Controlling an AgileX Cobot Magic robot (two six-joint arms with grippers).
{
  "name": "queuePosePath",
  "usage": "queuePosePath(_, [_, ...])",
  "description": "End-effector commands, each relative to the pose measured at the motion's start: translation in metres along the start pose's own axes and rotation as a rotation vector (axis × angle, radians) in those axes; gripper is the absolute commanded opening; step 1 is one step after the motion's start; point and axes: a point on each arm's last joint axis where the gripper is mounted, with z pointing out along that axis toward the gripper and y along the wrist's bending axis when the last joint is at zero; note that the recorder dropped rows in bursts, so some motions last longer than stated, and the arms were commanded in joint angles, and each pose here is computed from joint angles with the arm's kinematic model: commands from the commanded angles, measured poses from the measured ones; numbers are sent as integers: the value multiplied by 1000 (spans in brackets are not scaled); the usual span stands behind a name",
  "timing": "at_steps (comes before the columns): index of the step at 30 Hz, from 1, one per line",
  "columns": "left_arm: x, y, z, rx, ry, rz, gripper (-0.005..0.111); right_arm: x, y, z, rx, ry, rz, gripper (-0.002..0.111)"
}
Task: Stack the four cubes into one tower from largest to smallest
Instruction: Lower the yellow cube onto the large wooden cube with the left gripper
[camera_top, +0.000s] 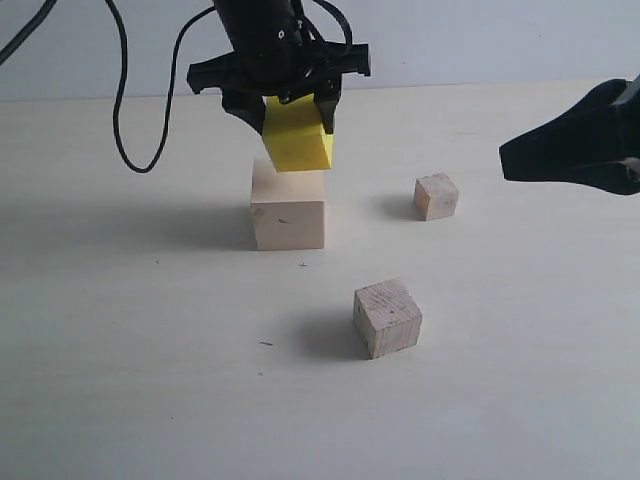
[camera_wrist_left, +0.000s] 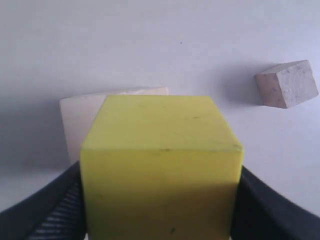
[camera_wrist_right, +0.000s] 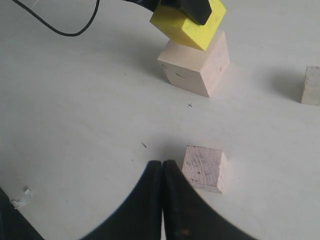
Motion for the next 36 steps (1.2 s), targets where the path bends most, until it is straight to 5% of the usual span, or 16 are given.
queuePosePath(1, [-2,1,-14,6,-36,25,0,2,0,0,2,10,-1,0])
queuePosePath(17, [-5,7,5,-65,-30,-10,0,1,-1,0,9,-2,-1,0])
queuePosePath(36, [-1,0,3,-29,-16,-31,0,1,-1,0,7,-2,0,0])
